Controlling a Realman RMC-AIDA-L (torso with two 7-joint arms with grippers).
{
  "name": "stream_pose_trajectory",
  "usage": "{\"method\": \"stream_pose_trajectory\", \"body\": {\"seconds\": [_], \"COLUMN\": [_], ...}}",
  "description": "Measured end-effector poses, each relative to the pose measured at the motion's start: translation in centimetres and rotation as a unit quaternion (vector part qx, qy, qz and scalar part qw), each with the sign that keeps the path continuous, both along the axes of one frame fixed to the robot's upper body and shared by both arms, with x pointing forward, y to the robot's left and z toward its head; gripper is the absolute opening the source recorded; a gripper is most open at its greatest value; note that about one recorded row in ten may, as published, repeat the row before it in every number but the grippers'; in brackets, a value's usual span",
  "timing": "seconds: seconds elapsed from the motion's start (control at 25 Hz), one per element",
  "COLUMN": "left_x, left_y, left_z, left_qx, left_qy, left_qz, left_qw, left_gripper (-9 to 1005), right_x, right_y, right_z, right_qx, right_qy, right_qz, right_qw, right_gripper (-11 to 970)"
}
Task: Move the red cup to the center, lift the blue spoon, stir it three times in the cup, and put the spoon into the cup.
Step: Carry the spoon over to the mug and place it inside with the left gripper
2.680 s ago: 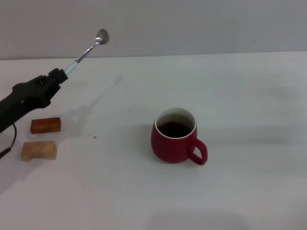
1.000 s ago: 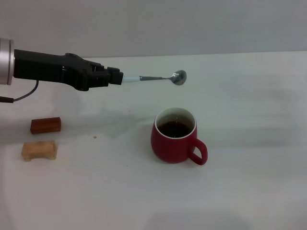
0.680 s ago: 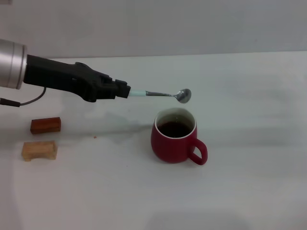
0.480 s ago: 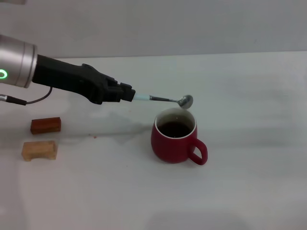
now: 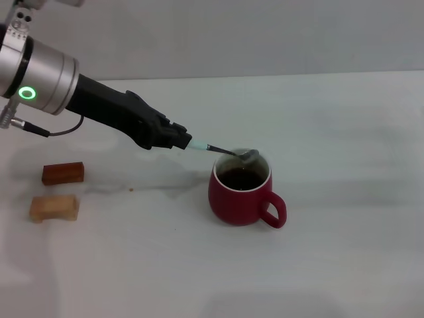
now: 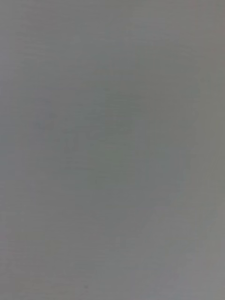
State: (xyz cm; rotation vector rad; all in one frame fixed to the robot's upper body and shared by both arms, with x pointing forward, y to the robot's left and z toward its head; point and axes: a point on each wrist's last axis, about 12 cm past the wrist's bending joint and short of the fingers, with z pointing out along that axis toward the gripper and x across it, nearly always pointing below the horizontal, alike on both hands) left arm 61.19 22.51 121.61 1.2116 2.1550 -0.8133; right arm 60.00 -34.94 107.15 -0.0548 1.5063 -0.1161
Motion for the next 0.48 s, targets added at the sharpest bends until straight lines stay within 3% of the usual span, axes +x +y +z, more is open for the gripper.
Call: {"method": "stream_pose_trajectory", "body": {"seconds": [0.48], "left_x": [0.49], "left_y": [-1.09], "left_z": [-0.26], "left_qx": [0.042], "left_qy": [-0.006], "left_qz": [-0.008], "left_qw": [0.999], "left_gripper": [131], "right_x": [-0.03], "right_y": [0.11], "right_z": [-0.1], "right_qx": [0.003], "right_qy": [0.001], "right_qz": [0.0], "right_qw": [1.0], "right_gripper": [505]}}
